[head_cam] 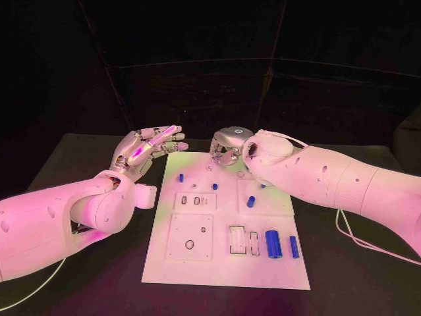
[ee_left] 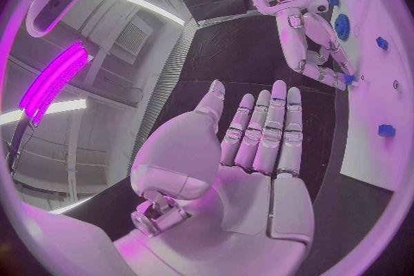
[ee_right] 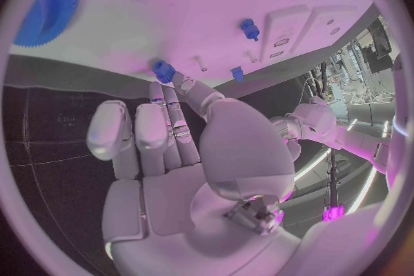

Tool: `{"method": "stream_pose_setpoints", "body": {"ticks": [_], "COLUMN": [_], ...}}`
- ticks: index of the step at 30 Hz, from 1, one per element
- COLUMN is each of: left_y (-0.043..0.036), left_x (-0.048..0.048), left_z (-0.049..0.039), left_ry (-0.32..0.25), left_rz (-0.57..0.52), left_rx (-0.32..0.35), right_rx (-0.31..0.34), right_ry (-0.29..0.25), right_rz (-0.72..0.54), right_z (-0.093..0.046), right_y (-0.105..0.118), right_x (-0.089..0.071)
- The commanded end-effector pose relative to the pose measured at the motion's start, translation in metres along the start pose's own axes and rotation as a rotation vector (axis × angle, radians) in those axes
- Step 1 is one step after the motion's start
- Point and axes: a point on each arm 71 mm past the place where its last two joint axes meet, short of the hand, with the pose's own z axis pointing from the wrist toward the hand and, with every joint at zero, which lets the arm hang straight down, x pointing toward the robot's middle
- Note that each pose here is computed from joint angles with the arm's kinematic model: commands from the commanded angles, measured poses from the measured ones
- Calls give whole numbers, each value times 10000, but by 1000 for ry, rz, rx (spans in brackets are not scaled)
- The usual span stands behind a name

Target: Assemble the parts on the task board

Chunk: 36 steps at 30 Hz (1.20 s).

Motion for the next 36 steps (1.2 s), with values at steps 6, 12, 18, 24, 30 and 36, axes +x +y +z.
{"method": "stream_pose_setpoints", "body": {"ticks": [6,12,18,24,30,36], "left_y": [-54,-62,-63,-62,-60,-57], "left_x": [5,1,-3,-11,-31,-47], "left_z": [9,15,20,22,25,28], "left_ry": [8,7,6,5,2,-1], "left_rz": [-6,-4,-3,-2,1,2], "left_rx": [53,54,54,53,51,50], "right_rx": [-18,-25,-21,-13,-26,-21], "right_ry": [8,6,-3,-55,-99,-100], "right_rz": [-5,-5,-5,-7,10,31], "right_z": [14,17,17,-12,-78,-157], "right_y": [50,70,60,2,-56,-159], "right_x": [-5,-7,-13,-51,-89,-98]}}
